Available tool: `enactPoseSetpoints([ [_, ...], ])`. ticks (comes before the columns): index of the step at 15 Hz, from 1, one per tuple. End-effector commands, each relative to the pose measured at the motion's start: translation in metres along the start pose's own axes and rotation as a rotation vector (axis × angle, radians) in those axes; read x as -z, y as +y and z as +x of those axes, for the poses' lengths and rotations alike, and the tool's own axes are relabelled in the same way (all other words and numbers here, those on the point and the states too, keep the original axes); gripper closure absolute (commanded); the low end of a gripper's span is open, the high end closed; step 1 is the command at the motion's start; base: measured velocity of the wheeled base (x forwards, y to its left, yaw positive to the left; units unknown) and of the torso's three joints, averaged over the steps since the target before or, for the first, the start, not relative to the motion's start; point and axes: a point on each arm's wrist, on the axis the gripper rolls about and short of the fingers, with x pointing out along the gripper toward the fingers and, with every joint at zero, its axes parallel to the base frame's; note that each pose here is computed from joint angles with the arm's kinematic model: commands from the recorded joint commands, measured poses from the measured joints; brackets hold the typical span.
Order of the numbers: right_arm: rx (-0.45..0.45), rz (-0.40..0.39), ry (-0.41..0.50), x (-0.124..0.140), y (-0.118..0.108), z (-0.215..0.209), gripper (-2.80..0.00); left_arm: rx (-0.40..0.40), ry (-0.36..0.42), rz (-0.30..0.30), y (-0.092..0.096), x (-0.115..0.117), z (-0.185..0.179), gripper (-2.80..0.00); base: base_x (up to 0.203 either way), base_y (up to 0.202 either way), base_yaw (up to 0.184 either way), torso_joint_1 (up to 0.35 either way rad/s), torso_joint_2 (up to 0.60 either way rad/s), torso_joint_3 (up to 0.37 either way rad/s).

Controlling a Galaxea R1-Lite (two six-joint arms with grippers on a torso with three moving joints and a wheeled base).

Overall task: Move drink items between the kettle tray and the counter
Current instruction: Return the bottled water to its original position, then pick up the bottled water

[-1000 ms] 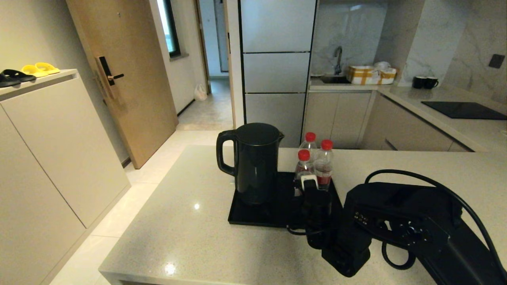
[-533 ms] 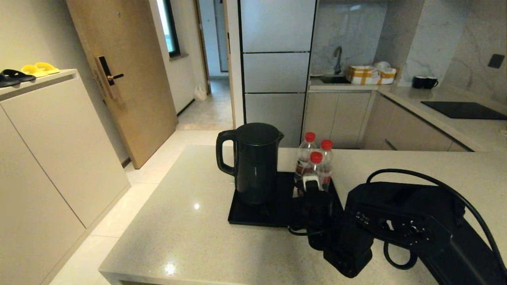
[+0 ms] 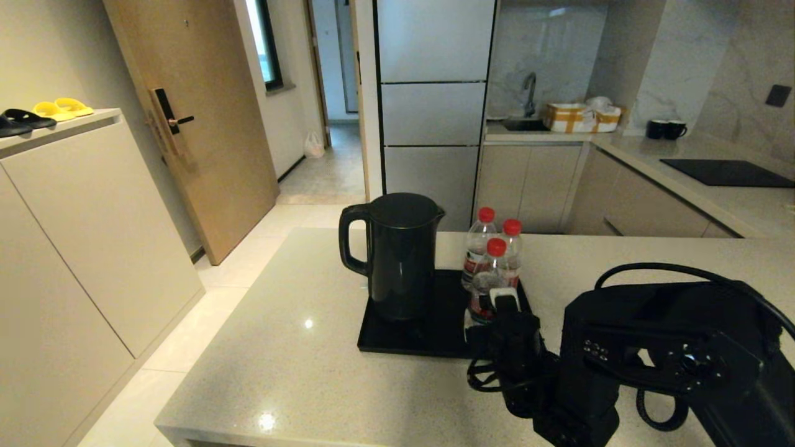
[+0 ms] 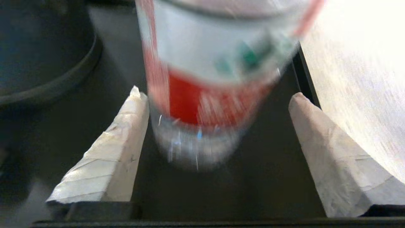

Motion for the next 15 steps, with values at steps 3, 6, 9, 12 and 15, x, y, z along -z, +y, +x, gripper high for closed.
enactPoseSetpoints([
  [3, -0.069, 0.054, -0.031, -0.045, -0.031, -0.059, -2.80, -0.001, -0.001, 0.000, 0.000, 0.000, 0.000, 0.00, 0.000, 0.000, 0.000, 0.000, 0.00, 0.000],
  [6, -0.090, 0.090, -0.085, -0.086, -0.066, -0.107, 0.00, -0.001, -0.003, 0.000, 0.000, 0.000, 0.000, 0.00, 0.000, 0.000, 0.000, 0.000, 0.00, 0.000],
  [9, -0.025, 0.130, -0.131, -0.120, -0.116, -0.159, 0.00, -0.001, -0.001, 0.000, 0.000, 0.000, 0.000, 0.00, 0.000, 0.000, 0.000, 0.000, 0.00, 0.000],
  [12, 0.136, 0.162, -0.173, -0.142, -0.174, -0.211, 0.00, -0.001, -0.002, 0.000, 0.000, 0.000, 0.000, 0.00, 0.000, 0.000, 0.000, 0.000, 0.00, 0.000],
  [15, 0.371, 0.187, -0.190, -0.149, -0.237, -0.285, 0.00, -0.001, 0.000, 0.000, 0.000, 0.000, 0.000, 0.00, 0.000, 0.000, 0.000, 0.000, 0.00, 0.000],
])
